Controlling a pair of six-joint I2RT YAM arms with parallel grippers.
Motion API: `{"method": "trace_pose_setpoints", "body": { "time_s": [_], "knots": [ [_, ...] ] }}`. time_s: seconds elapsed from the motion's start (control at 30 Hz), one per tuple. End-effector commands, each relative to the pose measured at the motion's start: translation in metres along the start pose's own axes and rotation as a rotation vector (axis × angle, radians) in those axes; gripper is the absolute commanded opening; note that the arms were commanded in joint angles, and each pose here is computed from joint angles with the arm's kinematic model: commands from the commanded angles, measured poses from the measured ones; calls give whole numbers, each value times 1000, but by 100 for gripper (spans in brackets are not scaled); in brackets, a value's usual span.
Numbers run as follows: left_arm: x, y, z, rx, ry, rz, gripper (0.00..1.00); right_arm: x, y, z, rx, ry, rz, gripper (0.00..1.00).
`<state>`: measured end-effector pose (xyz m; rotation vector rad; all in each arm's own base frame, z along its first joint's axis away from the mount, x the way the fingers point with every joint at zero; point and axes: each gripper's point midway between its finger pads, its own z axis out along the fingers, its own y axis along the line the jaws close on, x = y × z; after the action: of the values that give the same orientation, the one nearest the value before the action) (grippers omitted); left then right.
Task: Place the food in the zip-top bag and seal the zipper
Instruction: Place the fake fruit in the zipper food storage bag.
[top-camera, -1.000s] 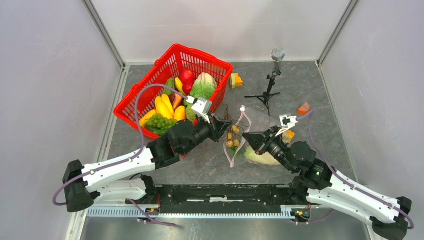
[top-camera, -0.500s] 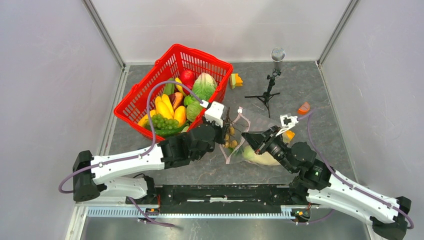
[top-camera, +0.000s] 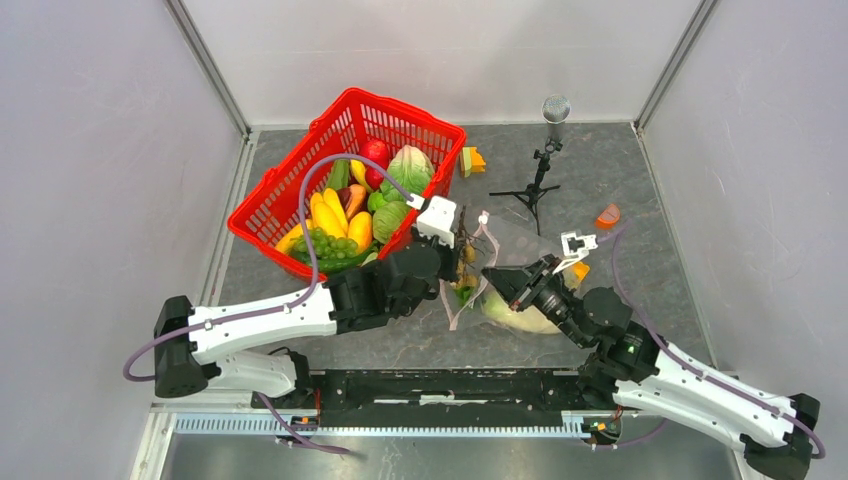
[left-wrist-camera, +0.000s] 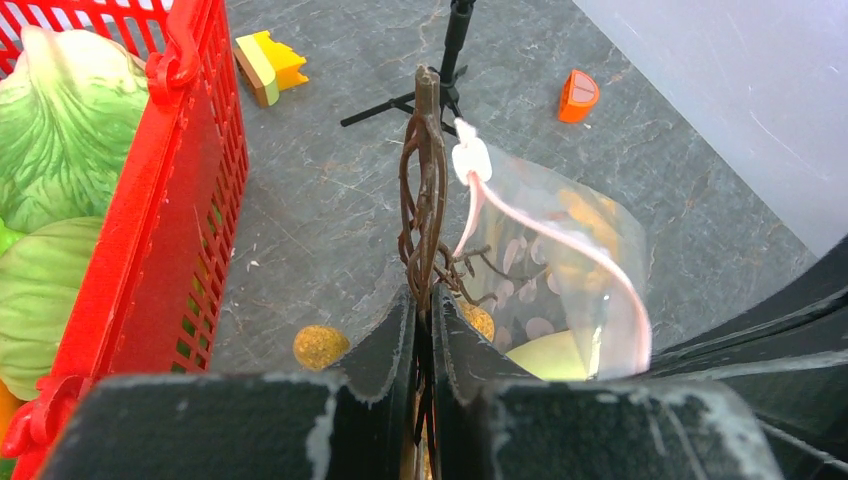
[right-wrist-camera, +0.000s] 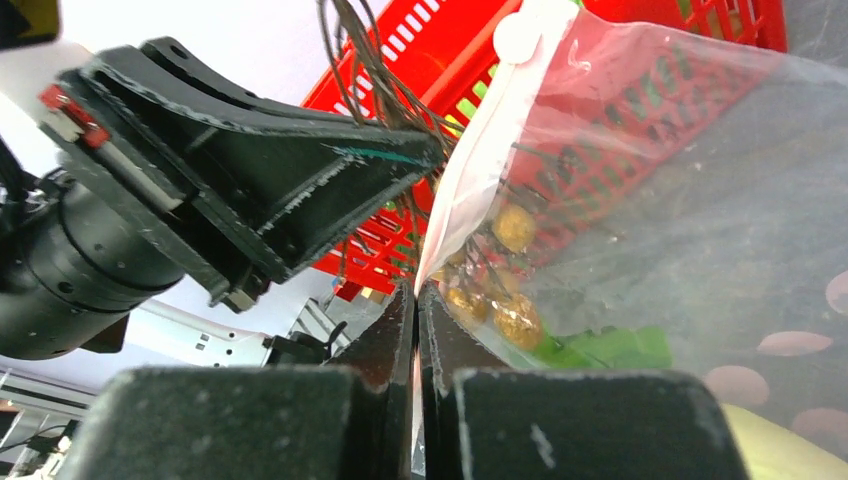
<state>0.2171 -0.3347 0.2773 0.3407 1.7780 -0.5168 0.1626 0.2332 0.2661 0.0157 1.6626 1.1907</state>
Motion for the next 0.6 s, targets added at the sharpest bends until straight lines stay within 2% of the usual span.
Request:
{"method": "trace_pose_setpoints", "body": {
  "time_s": [0.0,0.17,0.47,0.57],
  "knots": [
    [-22,-16,0,45,-58,-115,2,3,1,2,-45,-47,108,3],
    [-27,-31,-6,147,-109,-245,2,2,6,5,-80,-70,158,2],
    [-11,-21,-2,102,-113,-300,2,-22,25,-2,-137,-131,165,3],
    [-16,-34,-6,183,-124,-308,2,-22,20,-3,-110,-132,156,3]
  ]
}}
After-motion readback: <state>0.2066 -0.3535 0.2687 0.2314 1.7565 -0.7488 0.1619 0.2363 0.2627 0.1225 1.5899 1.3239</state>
